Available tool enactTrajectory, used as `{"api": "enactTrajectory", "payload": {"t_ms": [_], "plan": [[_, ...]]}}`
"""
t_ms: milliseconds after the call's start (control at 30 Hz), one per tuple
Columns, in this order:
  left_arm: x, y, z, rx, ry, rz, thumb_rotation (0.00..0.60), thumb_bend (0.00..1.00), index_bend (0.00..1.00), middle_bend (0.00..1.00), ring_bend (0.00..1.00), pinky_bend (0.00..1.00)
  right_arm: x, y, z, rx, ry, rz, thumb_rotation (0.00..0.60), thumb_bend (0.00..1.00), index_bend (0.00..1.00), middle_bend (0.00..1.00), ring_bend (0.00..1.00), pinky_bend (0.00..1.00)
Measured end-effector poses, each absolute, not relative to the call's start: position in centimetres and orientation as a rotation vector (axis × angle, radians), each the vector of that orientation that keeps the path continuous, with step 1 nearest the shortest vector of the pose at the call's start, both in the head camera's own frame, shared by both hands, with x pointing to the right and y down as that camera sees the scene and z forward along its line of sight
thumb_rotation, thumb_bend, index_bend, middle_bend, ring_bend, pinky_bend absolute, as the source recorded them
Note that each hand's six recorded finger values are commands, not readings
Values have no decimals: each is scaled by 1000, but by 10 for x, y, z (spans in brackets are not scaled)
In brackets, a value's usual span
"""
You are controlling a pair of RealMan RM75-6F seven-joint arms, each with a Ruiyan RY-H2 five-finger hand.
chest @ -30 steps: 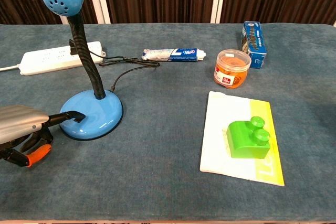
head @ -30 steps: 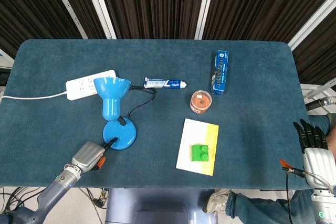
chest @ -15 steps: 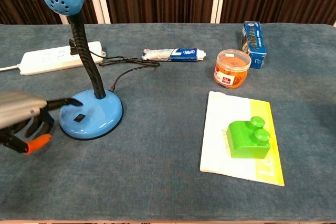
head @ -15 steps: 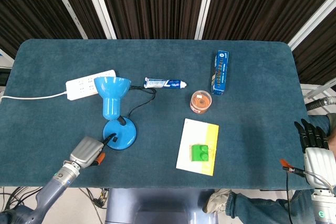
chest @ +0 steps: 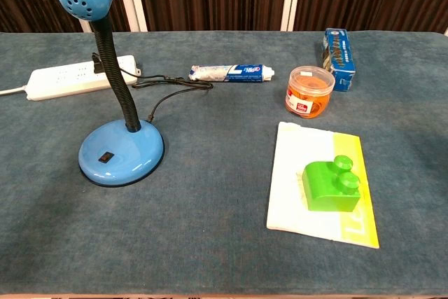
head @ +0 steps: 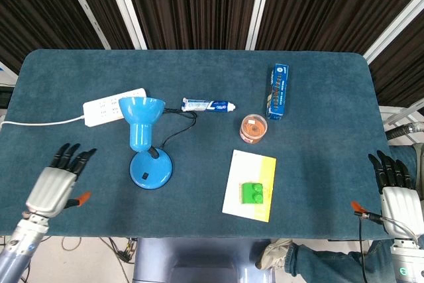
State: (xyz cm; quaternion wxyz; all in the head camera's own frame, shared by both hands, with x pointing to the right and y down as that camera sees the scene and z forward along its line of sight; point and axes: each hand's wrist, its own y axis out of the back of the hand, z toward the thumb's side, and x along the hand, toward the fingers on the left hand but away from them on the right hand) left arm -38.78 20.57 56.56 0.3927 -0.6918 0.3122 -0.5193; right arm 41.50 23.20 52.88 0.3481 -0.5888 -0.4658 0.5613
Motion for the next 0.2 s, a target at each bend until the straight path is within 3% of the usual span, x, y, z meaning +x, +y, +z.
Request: {"api": "enactTrajectory", "payload": {"t_ms": [200], "plan": [[-427, 213, 537, -1728, 995, -1313, 600, 154, 86, 142, 0, 0, 415, 232, 528, -1539, -1221, 1449, 600, 108, 0, 18, 37, 0]]}}
